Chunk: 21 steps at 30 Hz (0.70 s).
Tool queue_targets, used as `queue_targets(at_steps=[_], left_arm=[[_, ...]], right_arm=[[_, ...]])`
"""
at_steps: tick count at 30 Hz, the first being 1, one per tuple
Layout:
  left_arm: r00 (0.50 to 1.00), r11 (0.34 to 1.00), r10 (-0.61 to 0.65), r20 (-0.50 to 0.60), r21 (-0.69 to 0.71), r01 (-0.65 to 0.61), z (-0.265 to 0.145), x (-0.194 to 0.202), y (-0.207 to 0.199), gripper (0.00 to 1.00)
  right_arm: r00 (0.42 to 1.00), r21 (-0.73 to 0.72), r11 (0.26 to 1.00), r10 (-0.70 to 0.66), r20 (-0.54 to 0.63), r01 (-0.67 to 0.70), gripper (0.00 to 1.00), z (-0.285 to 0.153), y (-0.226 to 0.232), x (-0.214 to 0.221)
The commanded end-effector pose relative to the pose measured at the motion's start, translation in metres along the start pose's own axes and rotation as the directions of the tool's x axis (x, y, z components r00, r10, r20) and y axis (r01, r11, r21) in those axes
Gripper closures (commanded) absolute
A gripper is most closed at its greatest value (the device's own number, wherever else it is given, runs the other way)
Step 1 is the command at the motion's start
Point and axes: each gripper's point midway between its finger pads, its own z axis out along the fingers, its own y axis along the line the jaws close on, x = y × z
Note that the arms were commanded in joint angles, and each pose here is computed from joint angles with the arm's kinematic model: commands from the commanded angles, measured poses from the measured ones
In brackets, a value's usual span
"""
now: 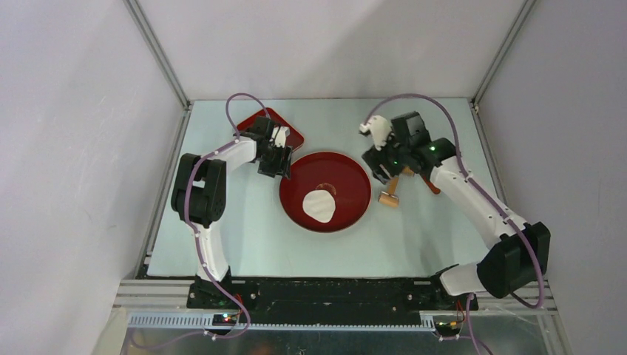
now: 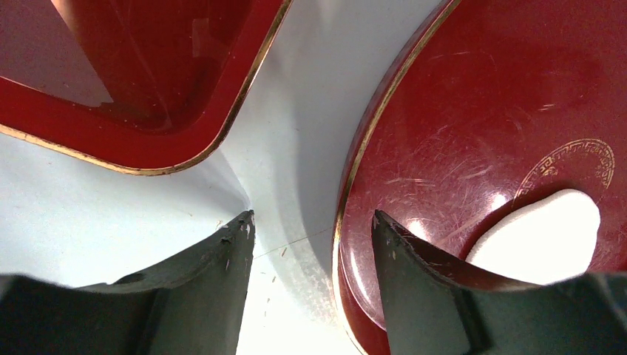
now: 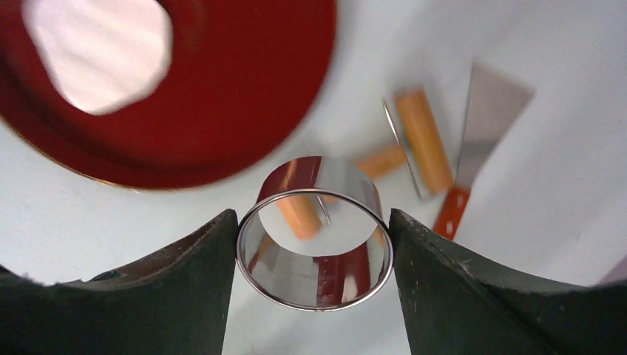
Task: Roll out the dumpling wrappers from the dough
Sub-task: Pick up the dumpling mold from the center of the board, then press the dumpling wrapper on the work surface.
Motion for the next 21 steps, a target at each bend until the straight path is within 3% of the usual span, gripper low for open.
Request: queue_targets(at_steps=[1,9,21], left_arm=[[0.999,1.000,-0.009,0.039,0.016,0.009,-0.006,-0.011,-0.002,0.36],[0.999,1.000,-0.011,0.043,0.012,0.011,-0.006,-0.013,-0.001,0.36],[0.999,1.000,-0.010,0.042,0.008,0.010,-0.005,-0.013,-0.001,0.36]], right_arm=[[0.983,-0.095,0.992,-0.063,0.175,0.080,0.63,-0.005,0.046,-0.078],[0.966,-0.259,0.941,-0.173,0.191,0.220,0.64,0.069,0.127,-0.116],[0.957,-0.342,0.894,-0.263,0.123,0.290,0.65,0.119,0.202,-0.095]])
